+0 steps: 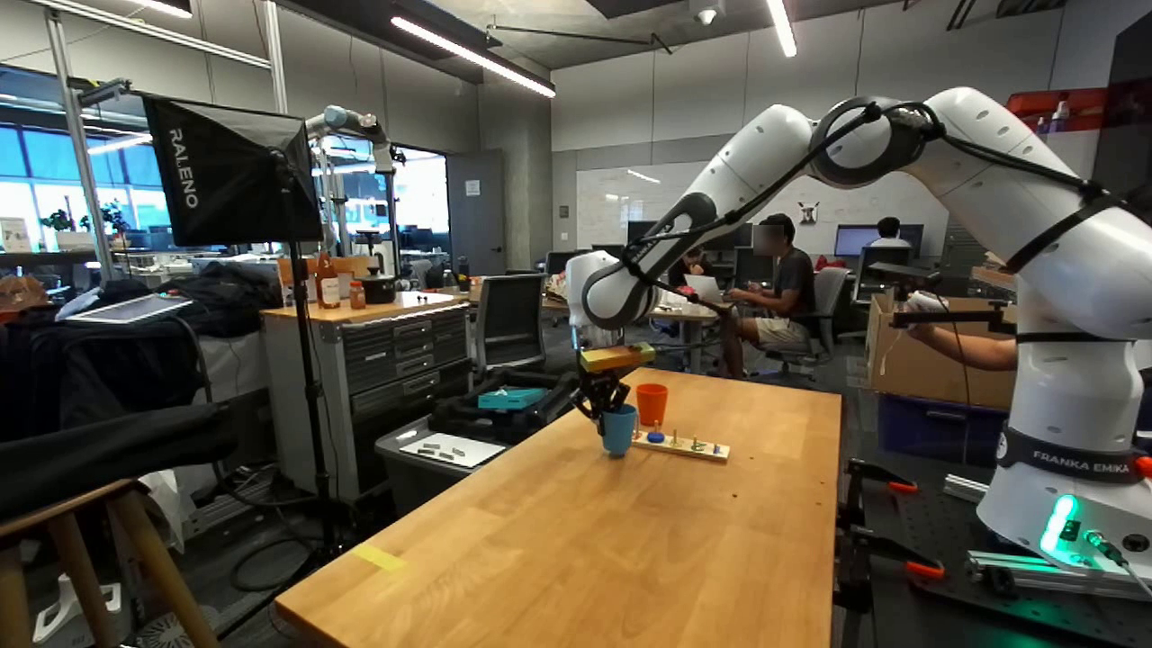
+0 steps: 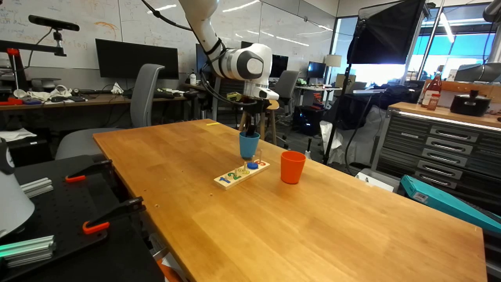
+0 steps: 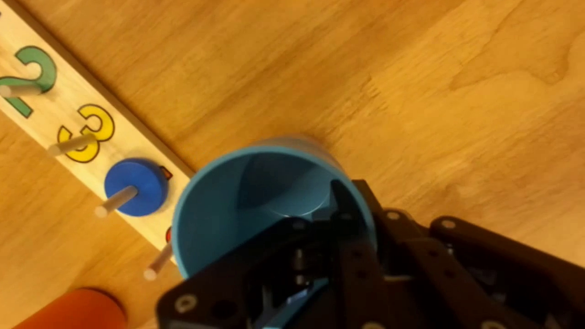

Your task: Put the blue cup in the orange cup

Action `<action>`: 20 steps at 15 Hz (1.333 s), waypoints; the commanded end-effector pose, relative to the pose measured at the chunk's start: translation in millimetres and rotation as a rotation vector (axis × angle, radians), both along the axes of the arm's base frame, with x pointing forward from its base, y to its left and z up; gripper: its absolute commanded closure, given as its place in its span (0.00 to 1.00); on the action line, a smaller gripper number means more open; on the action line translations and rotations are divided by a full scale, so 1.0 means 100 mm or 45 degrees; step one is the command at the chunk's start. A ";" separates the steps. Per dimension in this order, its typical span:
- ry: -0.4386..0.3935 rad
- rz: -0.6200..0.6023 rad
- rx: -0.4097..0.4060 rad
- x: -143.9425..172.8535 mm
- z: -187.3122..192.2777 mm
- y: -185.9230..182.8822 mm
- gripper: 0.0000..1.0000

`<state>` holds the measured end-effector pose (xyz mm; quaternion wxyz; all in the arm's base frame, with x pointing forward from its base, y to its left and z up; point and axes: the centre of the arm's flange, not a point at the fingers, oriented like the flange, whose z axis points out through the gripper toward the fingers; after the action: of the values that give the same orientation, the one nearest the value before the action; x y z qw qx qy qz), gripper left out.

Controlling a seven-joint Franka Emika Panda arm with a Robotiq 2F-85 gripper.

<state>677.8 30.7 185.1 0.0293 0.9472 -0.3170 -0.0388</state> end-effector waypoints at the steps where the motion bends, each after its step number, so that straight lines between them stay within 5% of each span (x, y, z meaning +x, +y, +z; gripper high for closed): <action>1: -0.079 -0.028 -0.005 0.33 0.39 -0.02 0.96; 9: -0.194 -0.196 -0.153 0.66 0.91 -0.75 0.95; 14: -0.099 -0.329 -0.280 0.50 0.91 -1.37 0.96; 20: 0.026 -0.388 -0.305 0.48 0.89 -1.61 0.95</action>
<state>707.4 -123.7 271.0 0.1187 0.8862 -0.4477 -0.0042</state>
